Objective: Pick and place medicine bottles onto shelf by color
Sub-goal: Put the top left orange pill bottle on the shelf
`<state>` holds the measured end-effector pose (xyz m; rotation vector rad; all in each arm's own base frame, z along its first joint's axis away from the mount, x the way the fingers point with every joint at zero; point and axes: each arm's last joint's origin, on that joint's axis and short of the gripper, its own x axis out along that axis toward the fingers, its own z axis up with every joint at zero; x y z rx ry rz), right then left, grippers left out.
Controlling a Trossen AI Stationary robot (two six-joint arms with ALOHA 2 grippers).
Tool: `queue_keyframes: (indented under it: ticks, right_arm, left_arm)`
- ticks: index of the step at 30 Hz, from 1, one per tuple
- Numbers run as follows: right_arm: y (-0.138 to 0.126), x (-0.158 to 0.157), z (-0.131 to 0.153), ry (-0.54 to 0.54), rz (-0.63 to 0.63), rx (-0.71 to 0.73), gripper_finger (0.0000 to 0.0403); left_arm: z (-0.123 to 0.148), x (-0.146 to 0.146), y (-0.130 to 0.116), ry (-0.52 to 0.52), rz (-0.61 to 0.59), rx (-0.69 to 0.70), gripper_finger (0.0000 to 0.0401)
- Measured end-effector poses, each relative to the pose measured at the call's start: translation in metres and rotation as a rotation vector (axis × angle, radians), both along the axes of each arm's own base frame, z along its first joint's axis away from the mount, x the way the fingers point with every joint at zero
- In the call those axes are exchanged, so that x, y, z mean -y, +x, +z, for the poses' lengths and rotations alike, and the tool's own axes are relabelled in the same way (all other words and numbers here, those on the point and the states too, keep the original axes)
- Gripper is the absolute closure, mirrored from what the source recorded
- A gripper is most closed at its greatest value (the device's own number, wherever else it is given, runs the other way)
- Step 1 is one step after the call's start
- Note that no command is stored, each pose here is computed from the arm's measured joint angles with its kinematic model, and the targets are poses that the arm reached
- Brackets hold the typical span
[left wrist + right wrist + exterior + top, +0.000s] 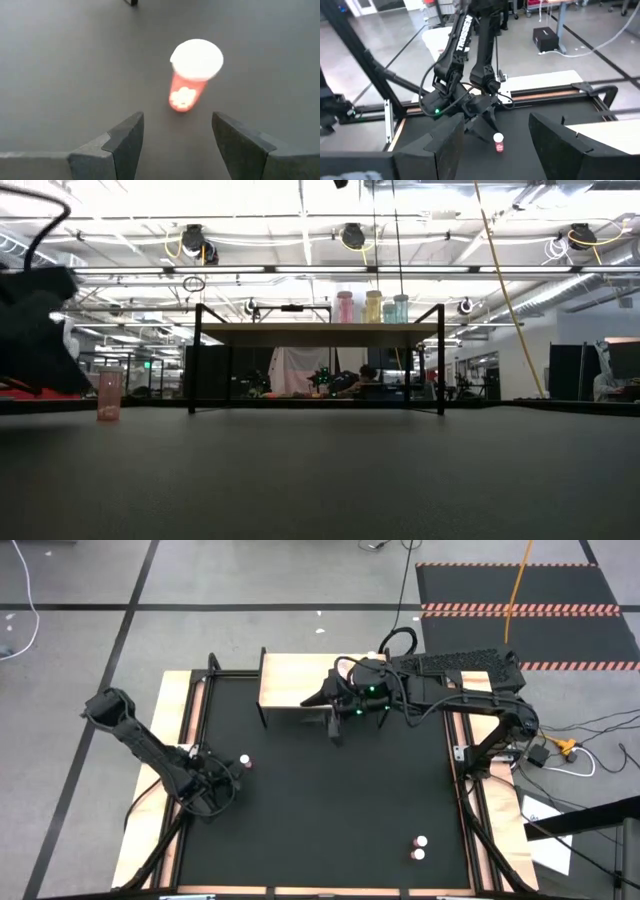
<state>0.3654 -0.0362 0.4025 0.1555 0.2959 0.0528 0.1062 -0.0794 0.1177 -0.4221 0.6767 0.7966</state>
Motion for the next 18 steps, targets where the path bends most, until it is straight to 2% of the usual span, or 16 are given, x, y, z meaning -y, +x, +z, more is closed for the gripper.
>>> queue_keyframes:
  ticks: [7, 14, 18]
  right_arm:
    - [-0.001, 0.004, -0.001, 0.057, -0.026, -0.011, 0.0183]
    - [-0.001, 0.007, -0.001, 0.067, -0.037, -0.013, 0.0183]
    - [-0.002, 0.01, -0.001, 0.087, -0.053, -0.016, 0.0183]
  left_arm:
    - [-0.025, -0.017, -0.01, 0.051, 0.011, 0.076, 0.0167]
    - [-0.044, -0.022, -0.011, 0.075, -0.135, 0.143, 0.0167]
    - [-0.046, -0.024, -0.01, 0.097, -0.151, 0.146, 0.0167]
